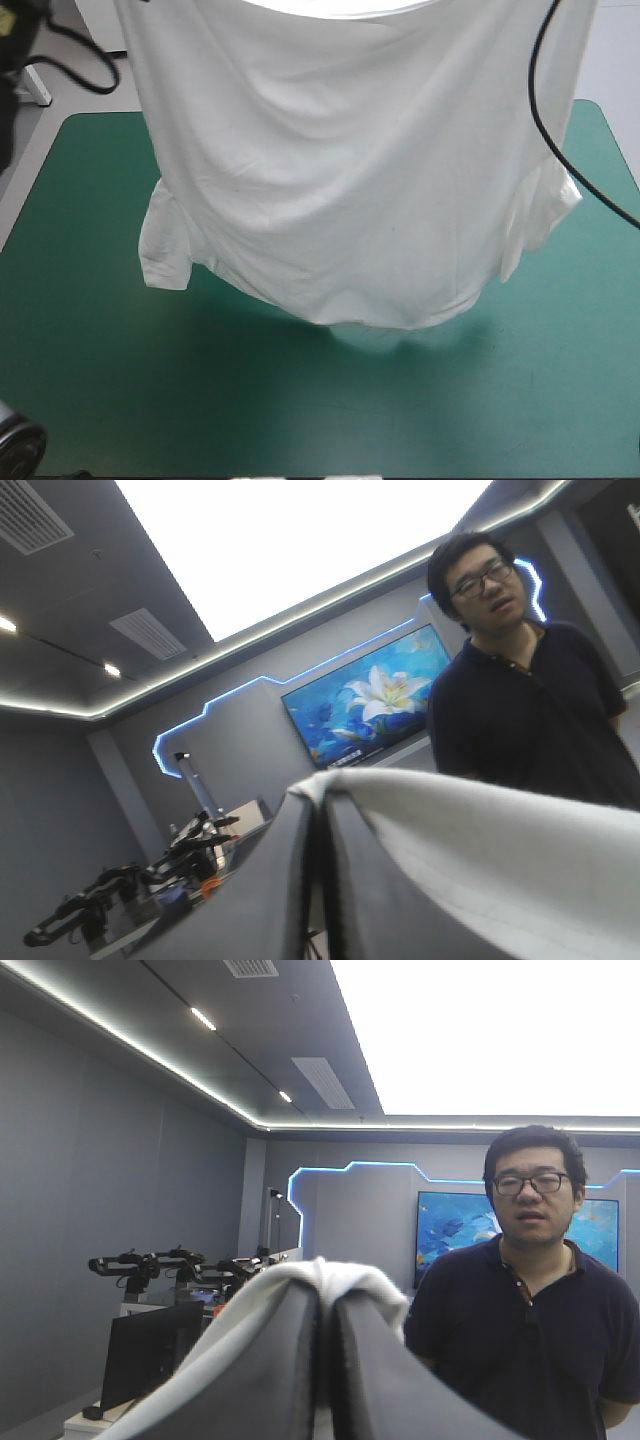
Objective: Fold the cloth
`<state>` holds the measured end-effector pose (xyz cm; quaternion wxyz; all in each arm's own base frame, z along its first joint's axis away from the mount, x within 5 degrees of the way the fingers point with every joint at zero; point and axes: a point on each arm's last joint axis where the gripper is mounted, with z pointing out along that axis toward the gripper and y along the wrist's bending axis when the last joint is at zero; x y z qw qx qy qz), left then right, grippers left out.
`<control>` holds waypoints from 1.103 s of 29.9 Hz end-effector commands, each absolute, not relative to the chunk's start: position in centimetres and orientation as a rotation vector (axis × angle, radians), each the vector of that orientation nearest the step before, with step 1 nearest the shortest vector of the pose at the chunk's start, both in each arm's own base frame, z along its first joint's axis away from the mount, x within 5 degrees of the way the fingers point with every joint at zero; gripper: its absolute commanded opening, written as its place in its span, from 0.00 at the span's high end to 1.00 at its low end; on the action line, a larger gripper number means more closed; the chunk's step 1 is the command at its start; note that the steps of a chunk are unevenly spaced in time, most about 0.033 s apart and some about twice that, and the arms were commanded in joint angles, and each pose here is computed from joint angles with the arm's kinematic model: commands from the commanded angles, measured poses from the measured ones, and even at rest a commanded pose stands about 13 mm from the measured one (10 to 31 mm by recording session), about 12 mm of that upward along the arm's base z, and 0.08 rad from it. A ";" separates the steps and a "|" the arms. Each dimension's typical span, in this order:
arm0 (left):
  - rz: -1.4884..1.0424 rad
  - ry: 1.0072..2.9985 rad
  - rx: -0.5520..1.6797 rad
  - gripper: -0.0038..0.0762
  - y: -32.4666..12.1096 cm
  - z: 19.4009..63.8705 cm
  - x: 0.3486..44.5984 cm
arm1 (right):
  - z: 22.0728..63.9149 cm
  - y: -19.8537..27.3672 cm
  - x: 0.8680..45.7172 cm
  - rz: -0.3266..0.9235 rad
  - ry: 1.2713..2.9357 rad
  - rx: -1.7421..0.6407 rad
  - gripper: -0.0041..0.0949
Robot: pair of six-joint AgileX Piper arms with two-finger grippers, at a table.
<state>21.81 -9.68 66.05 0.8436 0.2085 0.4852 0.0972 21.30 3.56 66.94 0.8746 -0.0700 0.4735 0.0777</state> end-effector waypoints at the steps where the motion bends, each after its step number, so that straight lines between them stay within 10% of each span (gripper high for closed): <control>1: 0.257 0.870 0.369 0.96 -9.2 67.0 23.0 | 67.7 3.4 23.1 0.140 0.854 -0.105 0.98; 15: 0.053 0.733 0.126 0.96 -5.2 65.7 32.0 | 65.0 0.3 33.5 0.077 0.792 -0.024 0.98; 33: -0.137 1.824 0.255 0.96 -7.6 50.0 43.6 | 46.4 2.3 47.3 0.209 1.873 -0.244 0.97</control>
